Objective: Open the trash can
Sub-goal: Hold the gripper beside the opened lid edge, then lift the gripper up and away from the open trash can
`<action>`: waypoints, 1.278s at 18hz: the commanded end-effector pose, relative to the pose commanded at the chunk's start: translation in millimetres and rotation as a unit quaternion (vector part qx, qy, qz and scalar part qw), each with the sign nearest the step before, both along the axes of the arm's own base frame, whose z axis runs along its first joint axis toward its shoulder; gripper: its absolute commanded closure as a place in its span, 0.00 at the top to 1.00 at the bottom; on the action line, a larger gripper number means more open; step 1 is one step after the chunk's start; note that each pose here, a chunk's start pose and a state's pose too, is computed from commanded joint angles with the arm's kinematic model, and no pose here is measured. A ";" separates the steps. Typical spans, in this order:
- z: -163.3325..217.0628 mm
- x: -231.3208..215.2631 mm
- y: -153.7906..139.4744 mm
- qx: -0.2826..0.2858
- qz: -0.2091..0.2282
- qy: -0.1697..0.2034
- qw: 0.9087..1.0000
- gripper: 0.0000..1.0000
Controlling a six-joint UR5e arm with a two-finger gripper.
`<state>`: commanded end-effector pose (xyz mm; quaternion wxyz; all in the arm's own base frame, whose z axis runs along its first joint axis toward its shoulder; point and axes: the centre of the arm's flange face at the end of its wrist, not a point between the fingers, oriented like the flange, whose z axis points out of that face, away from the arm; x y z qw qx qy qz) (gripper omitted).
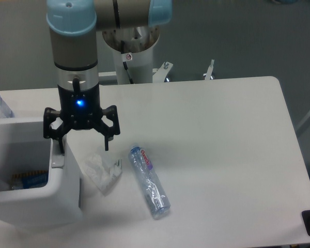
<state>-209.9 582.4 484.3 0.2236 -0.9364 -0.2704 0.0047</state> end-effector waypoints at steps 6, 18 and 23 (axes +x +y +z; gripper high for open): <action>11.1 0.2 -2.0 0.008 -0.001 0.006 1.000 1.00; 69.0 -79.6 -33.6 -0.032 0.011 0.146 0.989 1.00; 45.2 -103.0 -57.6 -0.144 -0.088 0.175 0.970 1.00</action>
